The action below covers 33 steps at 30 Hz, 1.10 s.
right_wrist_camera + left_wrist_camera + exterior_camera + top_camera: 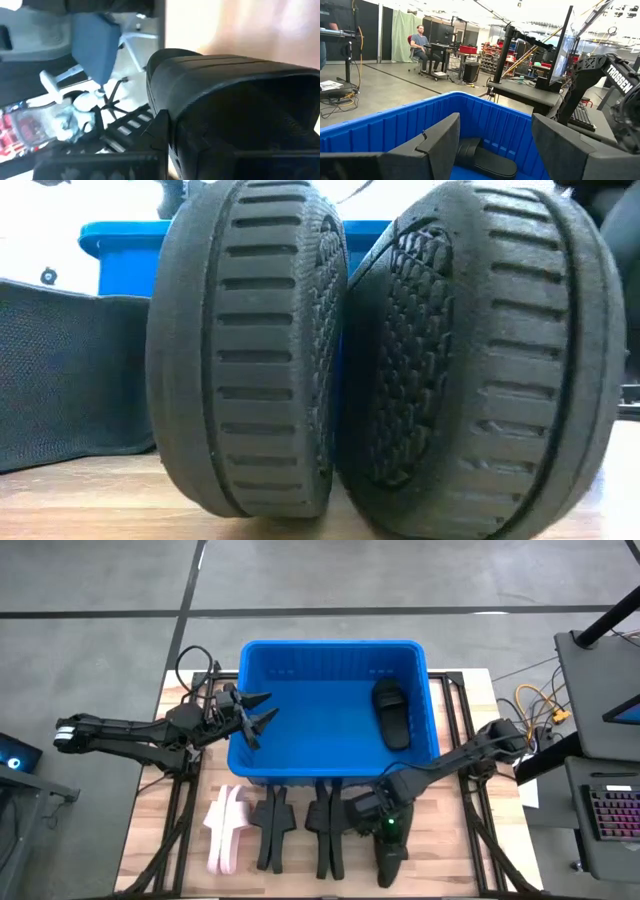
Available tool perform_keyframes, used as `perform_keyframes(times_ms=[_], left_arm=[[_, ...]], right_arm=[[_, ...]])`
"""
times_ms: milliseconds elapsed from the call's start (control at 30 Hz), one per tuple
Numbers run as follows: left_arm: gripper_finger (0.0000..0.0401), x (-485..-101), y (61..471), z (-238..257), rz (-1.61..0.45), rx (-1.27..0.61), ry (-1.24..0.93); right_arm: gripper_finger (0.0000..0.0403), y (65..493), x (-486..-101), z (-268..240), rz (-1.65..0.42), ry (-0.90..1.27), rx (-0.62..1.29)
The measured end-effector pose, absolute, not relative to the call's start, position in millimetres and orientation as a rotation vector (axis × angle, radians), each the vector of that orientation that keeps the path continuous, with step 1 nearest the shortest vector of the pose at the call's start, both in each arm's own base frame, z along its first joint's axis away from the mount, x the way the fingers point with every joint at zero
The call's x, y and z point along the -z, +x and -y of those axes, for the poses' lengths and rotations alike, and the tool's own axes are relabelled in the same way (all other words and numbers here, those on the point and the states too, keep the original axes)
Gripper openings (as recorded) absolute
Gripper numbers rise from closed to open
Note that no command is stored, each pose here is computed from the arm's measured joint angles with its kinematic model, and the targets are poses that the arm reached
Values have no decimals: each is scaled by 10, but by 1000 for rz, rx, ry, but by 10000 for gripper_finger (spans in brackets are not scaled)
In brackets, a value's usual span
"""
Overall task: Pick and place slides into bin
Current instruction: Put the black slide into the bin
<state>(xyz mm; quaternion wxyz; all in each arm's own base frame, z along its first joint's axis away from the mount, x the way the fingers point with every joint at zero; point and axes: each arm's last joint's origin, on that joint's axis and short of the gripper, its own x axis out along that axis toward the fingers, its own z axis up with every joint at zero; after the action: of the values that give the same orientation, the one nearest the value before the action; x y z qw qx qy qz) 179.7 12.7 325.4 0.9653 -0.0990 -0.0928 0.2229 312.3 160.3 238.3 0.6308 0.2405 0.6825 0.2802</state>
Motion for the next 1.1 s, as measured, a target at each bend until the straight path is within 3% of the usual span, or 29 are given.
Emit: perform_keyframes(times_ms=[300, 767, 933, 1100], left_arm=[[231, -3255, 1797, -127, 188, -451, -200], [231, -3256, 1798, -127, 190, -451, -203], [231, -3256, 1798, -127, 191, -450, -206], [231, -3257, 1797, -127, 192, -450, -209]], right_arm=[[11, 2933, -2898, -1629, -1438, 655, -628], [11, 2710, -3845, -1415, -806, 708, -487], [11, 2664, -4054, -1323, -552, 612, -376], [11, 2664, -4107, -1231, -405, 505, -144]])
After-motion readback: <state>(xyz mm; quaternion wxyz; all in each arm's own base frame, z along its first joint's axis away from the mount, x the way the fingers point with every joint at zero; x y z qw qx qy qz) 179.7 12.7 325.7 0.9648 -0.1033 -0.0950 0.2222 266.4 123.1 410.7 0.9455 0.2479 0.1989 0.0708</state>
